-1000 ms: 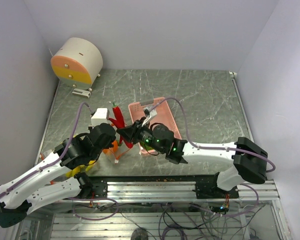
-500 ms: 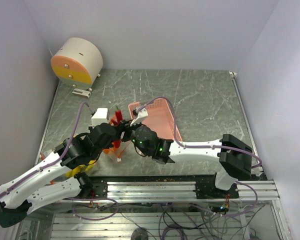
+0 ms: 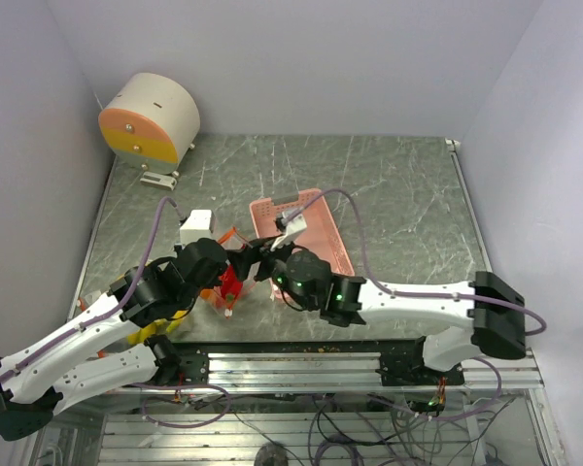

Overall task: Place the food in the zip-top bag and seal the zipper
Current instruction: Pick up the fake fruit from the bin.

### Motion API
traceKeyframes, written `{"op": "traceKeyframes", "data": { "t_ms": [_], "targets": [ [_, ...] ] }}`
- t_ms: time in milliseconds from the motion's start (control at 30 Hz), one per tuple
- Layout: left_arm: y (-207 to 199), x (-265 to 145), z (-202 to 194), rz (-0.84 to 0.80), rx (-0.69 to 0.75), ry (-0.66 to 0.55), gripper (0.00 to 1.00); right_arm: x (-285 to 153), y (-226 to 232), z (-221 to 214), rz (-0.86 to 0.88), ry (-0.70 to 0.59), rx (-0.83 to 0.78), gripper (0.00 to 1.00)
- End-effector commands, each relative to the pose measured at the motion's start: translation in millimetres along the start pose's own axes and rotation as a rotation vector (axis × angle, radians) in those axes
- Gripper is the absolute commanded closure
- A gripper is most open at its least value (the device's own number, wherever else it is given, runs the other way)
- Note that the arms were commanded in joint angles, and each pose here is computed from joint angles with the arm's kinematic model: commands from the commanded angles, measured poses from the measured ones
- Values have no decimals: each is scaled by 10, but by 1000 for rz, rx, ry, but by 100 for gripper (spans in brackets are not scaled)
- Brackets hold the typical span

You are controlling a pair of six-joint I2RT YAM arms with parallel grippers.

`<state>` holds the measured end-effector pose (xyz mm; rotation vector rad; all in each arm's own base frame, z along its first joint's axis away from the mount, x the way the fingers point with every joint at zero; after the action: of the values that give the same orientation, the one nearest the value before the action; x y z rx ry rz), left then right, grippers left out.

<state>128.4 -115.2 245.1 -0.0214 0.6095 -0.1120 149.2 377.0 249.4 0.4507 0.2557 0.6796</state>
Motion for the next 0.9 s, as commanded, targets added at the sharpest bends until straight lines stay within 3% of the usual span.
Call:
{"op": "traceKeyframes", "data": {
  "t_ms": [0, 67, 300, 467, 533, 700, 867],
  "targets": [
    [-48, -55, 131, -37, -26, -41, 93, -242, -108, 285, -73, -48, -43, 25],
    [-37, -72, 145, -37, -28, -45, 93, -333, -251, 378, -151, -43, -68, 26],
    [-20, -106, 163, -47, -25, -56, 93, -530, -865, 380, -319, 189, -100, 27],
    [-35, -102, 167, -61, -24, -60, 93, -400, -1246, 161, -215, 553, -139, 27],
    [-35, -96, 161, -60, -20, -59, 93, -332, -1285, 55, -190, 635, -176, 27],
    [-12, -115, 169, -53, -21, -64, 93, -151, -1328, -273, -98, 759, -195, 27],
    [38, -141, 157, -36, -23, -66, 93, -126, -1460, -539, -121, 846, -200, 31]
  ]
}}
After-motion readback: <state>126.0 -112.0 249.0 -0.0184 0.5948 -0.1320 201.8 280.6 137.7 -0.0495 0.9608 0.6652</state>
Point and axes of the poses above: each gripper's point midway between its finger pads, its own x axis out along the fingers, its own y axis along the line the jaws close on, z = x × y, the point moved 8 cm from there along -x, back along the fingers, and after that the axes turned 5 degrees about x, right-handed, at the moved point
